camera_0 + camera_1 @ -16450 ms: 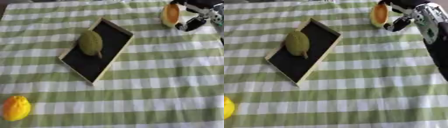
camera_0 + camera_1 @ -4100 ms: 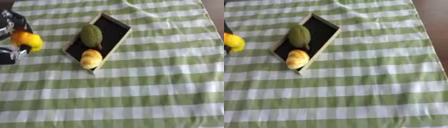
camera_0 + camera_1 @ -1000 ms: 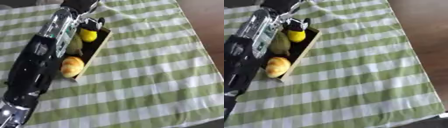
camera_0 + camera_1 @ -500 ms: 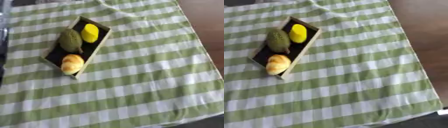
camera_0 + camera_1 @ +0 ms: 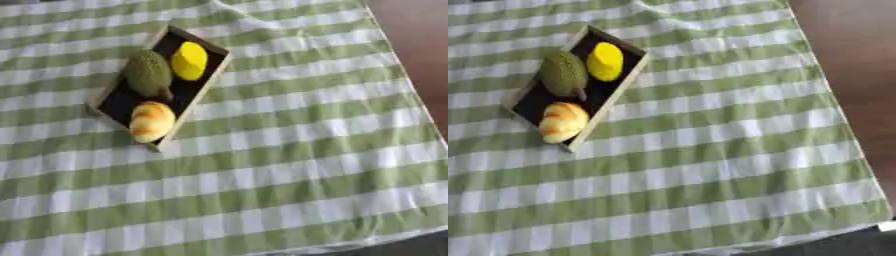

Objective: Pick up objects on the table and place them in the box.

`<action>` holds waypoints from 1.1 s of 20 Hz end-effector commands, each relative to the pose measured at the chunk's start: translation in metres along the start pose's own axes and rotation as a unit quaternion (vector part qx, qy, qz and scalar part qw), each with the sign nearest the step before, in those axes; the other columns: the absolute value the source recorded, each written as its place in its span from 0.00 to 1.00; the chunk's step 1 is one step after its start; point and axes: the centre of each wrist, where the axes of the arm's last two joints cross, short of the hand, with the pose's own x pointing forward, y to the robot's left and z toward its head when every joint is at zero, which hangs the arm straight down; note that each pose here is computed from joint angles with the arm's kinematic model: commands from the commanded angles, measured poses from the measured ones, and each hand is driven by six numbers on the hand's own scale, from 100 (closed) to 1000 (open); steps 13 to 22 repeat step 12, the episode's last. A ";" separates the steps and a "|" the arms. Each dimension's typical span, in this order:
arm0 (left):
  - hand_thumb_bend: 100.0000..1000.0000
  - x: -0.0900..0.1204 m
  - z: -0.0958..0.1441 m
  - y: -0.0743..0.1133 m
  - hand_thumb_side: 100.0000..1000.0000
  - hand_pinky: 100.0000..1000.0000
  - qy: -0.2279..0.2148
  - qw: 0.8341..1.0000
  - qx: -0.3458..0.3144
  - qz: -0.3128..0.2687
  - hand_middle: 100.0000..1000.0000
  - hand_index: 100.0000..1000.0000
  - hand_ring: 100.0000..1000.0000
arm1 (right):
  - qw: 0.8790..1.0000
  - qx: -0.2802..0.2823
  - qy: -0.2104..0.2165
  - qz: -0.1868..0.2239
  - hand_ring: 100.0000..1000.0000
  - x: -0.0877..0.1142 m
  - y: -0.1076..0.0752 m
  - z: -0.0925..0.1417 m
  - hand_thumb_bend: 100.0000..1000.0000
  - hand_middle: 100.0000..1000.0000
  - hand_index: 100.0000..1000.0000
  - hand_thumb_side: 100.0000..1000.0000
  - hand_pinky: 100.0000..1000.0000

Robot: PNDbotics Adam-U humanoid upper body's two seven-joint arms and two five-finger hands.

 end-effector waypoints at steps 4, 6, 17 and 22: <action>0.01 -0.009 0.010 0.019 0.27 0.83 -0.016 0.999 0.046 0.003 0.72 0.86 0.78 | 0.999 -0.035 -0.025 -0.030 0.85 0.002 -0.010 -0.003 0.00 0.74 0.80 0.27 0.88; 0.01 -0.011 0.015 0.021 0.27 0.83 -0.010 0.998 0.056 0.004 0.72 0.86 0.78 | 0.998 -0.039 -0.028 -0.042 0.85 0.001 -0.009 -0.002 0.00 0.74 0.80 0.32 0.88; 0.05 -0.018 0.028 0.024 0.30 0.82 0.007 0.997 0.079 0.005 0.72 0.87 0.78 | 0.995 -0.054 -0.029 -0.075 0.85 0.001 -0.006 0.000 0.00 0.74 0.80 0.41 0.88; 0.05 -0.018 0.028 0.024 0.30 0.82 0.007 0.997 0.079 0.005 0.72 0.87 0.78 | 0.995 -0.054 -0.029 -0.075 0.85 0.001 -0.006 0.000 0.00 0.74 0.80 0.41 0.88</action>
